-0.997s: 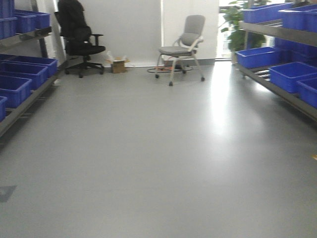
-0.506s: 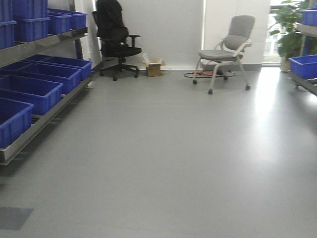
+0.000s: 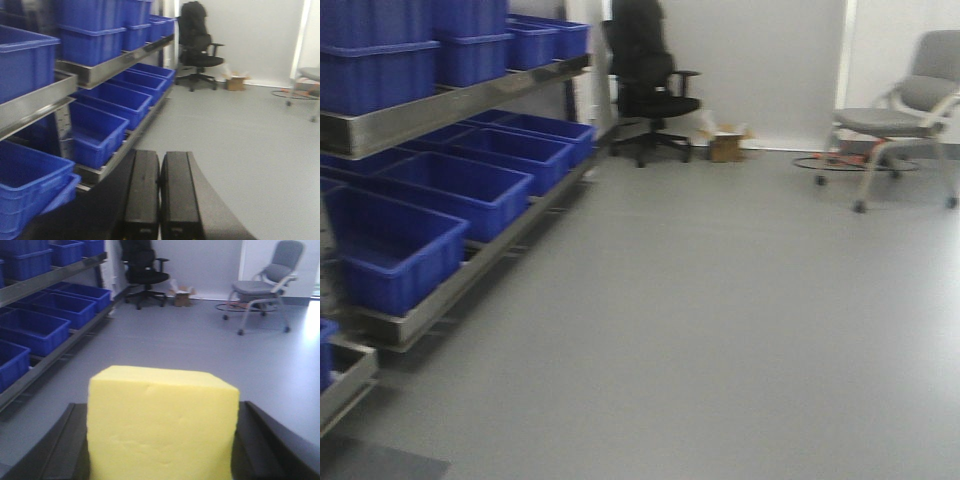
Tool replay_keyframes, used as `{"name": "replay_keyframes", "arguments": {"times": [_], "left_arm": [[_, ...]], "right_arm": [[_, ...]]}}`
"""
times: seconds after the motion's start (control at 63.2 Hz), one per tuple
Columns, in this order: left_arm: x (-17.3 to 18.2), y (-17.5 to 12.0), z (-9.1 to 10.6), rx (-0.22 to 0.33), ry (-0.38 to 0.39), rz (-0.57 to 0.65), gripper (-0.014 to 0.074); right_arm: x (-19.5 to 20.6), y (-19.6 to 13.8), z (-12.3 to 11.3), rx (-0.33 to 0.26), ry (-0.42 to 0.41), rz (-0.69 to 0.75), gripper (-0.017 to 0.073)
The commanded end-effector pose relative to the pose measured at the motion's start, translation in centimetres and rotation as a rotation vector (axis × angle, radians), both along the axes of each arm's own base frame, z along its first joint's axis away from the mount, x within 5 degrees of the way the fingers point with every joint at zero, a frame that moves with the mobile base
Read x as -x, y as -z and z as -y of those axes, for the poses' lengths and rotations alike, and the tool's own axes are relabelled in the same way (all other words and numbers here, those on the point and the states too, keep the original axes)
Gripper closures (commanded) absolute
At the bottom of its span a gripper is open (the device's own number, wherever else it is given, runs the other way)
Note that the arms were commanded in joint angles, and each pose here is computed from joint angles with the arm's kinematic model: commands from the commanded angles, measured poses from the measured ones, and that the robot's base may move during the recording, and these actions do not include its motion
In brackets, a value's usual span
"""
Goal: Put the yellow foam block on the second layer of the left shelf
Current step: 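Drive the base to the shelf of blue bins holding the cube, then stop the base facing the blue bins on the shelf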
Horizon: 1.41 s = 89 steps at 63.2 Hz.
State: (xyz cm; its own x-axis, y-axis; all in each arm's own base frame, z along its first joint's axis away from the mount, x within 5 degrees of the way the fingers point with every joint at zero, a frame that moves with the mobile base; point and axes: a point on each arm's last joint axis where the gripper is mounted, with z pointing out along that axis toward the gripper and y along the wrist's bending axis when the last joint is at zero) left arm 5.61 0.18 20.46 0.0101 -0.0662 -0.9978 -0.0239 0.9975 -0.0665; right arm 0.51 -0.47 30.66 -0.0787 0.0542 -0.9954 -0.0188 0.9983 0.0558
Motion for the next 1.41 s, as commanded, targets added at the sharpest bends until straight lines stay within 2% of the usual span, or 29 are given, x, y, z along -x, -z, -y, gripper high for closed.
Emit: {"name": "replay_keyframes", "arguments": {"times": [0.0,1.392], "left_arm": [[-0.13,0.11,0.14,0.005,0.018,0.056,0.0457],[-0.13,0.11,0.14,0.005,0.018,0.056,0.0457]], "right_arm": [[0.19,-1.59,0.00,0.013,0.002,0.105,0.0270],[0.19,-1.59,0.00,0.013,0.002,0.105,0.0270]]}}
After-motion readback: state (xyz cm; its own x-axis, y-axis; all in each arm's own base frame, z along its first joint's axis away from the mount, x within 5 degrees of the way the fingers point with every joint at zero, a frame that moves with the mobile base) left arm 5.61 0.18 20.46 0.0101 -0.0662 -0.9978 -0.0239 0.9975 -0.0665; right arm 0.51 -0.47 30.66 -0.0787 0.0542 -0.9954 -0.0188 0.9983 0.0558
